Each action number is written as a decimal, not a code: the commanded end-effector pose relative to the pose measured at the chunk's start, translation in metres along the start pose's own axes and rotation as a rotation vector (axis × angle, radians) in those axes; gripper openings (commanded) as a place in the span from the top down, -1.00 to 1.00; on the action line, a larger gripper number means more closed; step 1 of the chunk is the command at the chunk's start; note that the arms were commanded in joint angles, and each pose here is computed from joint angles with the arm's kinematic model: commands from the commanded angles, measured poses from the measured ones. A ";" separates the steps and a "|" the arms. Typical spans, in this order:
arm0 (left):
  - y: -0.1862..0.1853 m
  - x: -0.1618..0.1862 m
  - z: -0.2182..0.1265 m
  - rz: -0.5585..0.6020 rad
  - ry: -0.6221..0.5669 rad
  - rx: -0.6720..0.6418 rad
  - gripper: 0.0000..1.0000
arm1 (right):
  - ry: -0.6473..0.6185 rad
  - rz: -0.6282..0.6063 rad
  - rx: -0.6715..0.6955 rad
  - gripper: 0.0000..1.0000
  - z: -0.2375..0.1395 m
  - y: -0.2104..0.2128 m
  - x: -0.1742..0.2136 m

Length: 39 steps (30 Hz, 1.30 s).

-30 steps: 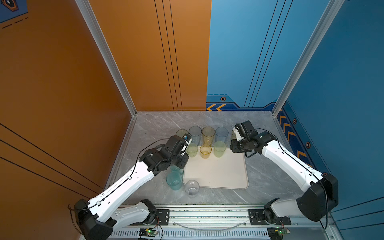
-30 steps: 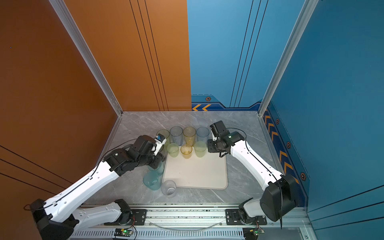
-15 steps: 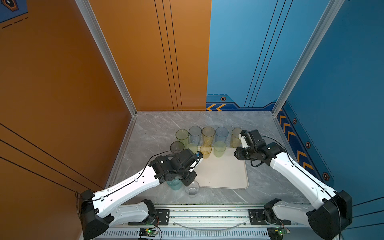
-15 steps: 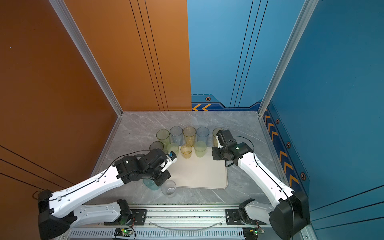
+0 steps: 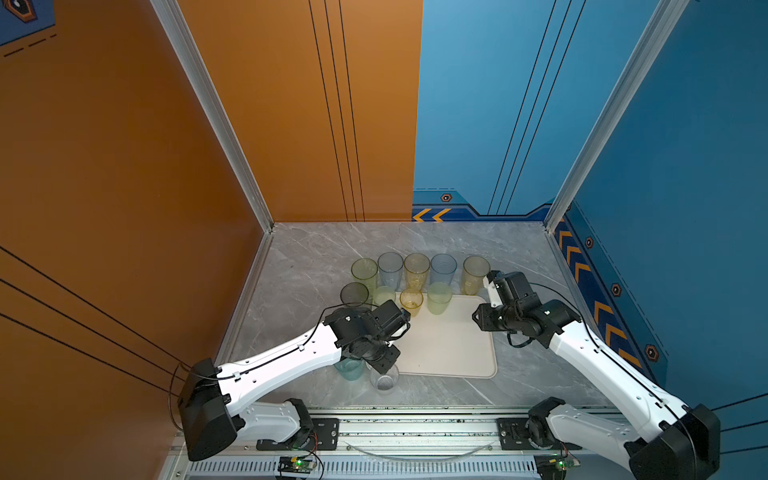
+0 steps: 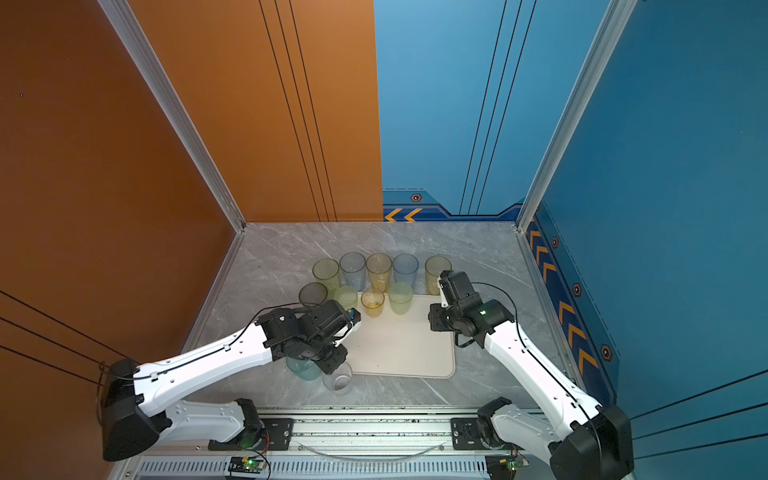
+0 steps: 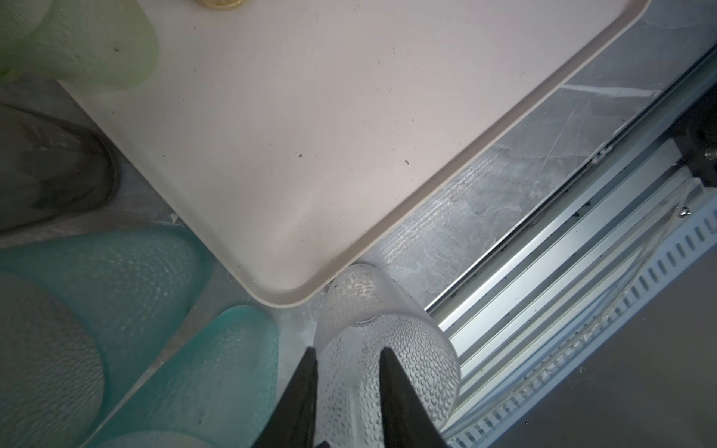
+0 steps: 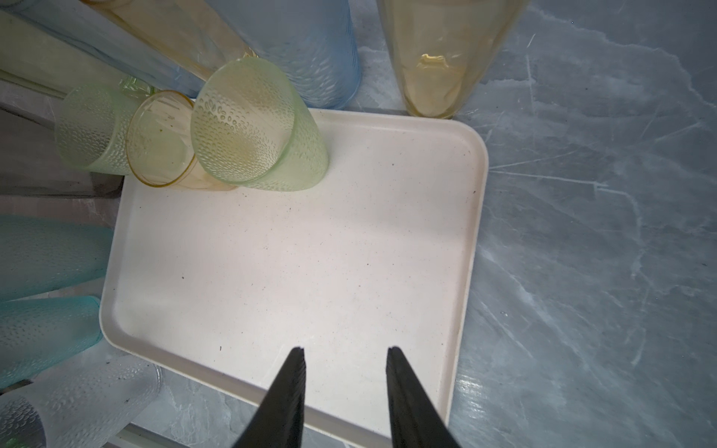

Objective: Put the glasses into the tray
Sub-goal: 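Close the left gripper on the frosted white dimpled cup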

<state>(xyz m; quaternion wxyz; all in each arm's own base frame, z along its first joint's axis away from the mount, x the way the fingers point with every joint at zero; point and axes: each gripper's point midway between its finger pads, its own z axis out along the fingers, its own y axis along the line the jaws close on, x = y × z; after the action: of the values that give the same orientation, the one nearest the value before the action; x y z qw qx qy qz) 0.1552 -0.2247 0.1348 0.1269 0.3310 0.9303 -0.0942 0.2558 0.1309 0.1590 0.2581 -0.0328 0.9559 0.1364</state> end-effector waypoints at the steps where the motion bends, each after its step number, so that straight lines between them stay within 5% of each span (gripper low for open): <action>1: -0.002 0.013 0.004 -0.030 0.056 0.006 0.42 | -0.013 0.001 -0.018 0.31 -0.003 0.001 0.000; 19: 0.003 0.026 0.024 -0.039 0.140 -0.026 0.41 | -0.003 -0.005 -0.024 0.31 -0.001 0.001 0.003; 39: -0.001 0.019 0.003 -0.034 0.061 0.002 0.41 | -0.008 0.007 -0.041 0.31 0.001 0.003 0.005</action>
<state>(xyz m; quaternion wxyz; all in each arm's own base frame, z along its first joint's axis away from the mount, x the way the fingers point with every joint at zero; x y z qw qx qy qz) 0.1502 -0.2178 0.1257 0.1109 0.3155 0.9385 -0.0859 0.2524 0.1340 0.1545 0.2544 -0.0363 0.9549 0.1485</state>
